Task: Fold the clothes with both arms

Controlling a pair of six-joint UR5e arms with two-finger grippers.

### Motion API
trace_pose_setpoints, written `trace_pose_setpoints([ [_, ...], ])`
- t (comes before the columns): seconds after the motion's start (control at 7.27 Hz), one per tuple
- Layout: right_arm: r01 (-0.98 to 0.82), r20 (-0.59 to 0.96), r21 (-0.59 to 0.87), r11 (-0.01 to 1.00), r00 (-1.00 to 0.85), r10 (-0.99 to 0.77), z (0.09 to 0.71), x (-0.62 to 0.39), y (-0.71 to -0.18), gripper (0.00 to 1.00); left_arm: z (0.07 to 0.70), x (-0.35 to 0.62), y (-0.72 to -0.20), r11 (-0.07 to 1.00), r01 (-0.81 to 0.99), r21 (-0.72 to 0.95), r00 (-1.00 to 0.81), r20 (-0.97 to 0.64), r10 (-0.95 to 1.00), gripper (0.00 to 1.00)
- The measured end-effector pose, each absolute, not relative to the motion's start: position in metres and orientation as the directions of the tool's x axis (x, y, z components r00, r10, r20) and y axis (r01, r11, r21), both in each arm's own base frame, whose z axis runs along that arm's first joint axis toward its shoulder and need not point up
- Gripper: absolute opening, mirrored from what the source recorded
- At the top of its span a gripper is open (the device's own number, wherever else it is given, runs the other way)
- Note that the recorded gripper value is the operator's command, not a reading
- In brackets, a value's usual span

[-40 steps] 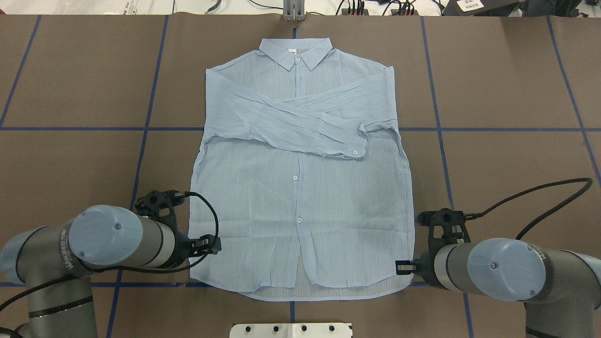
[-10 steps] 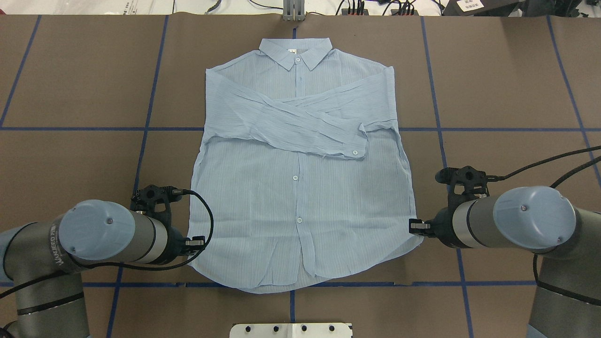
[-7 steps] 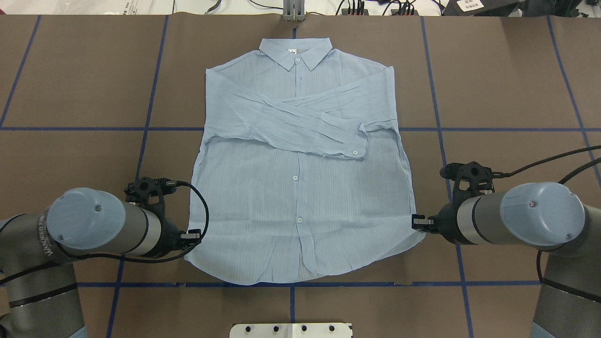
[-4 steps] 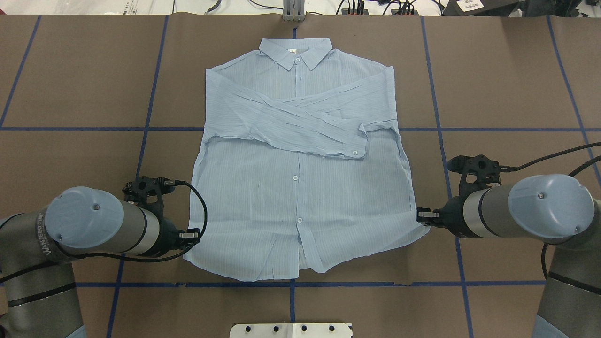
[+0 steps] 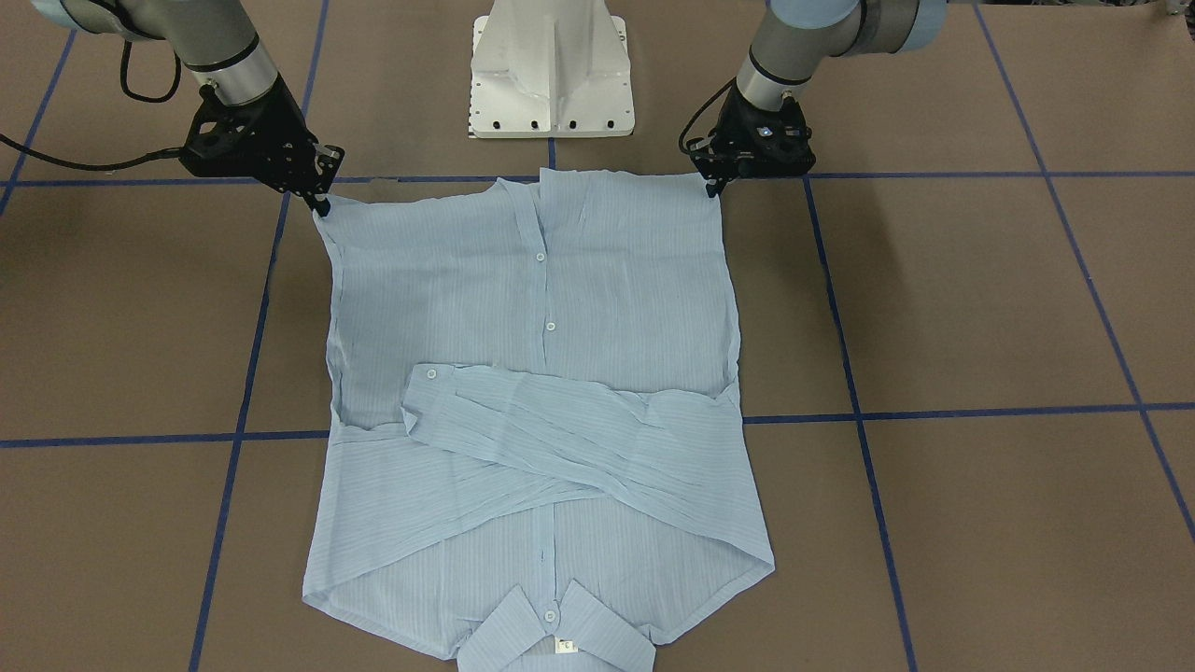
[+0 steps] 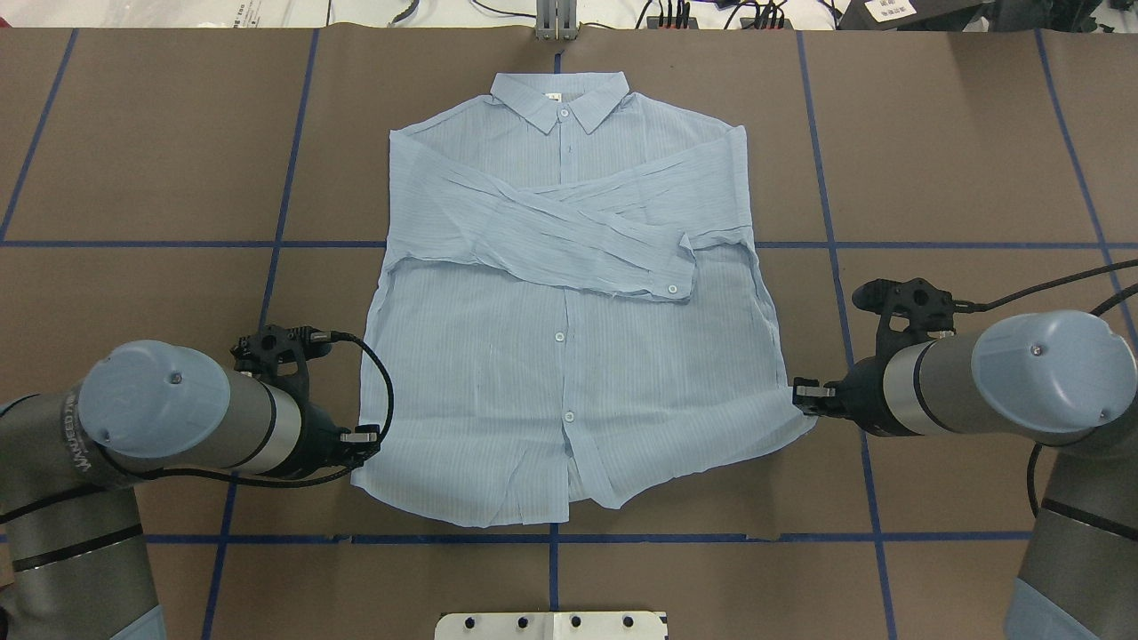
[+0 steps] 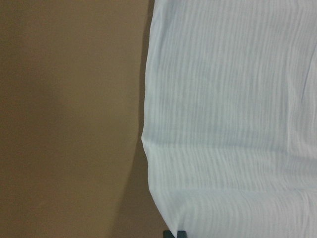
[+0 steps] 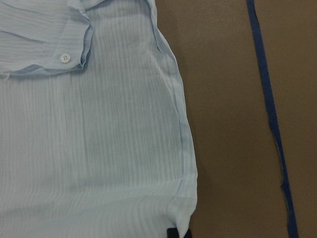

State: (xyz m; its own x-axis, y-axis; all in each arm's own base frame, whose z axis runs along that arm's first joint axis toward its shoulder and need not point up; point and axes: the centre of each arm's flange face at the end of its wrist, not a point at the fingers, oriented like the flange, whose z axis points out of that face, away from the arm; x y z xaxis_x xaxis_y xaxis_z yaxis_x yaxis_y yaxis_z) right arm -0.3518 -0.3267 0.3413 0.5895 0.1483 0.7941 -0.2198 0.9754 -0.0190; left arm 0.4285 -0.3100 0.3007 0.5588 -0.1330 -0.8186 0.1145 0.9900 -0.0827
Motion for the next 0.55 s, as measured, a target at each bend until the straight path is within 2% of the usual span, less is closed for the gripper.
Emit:
trace_pose_setpoints([
  [0.55, -0.282, 0.819, -0.052, 0.958, 0.537, 0.203, 0.322, -0.337, -0.382, 0.00, 0.270, 0.362, -0.381, 0.984, 0.168, -0.055, 0.487, -0.864, -0.132, 0.00],
])
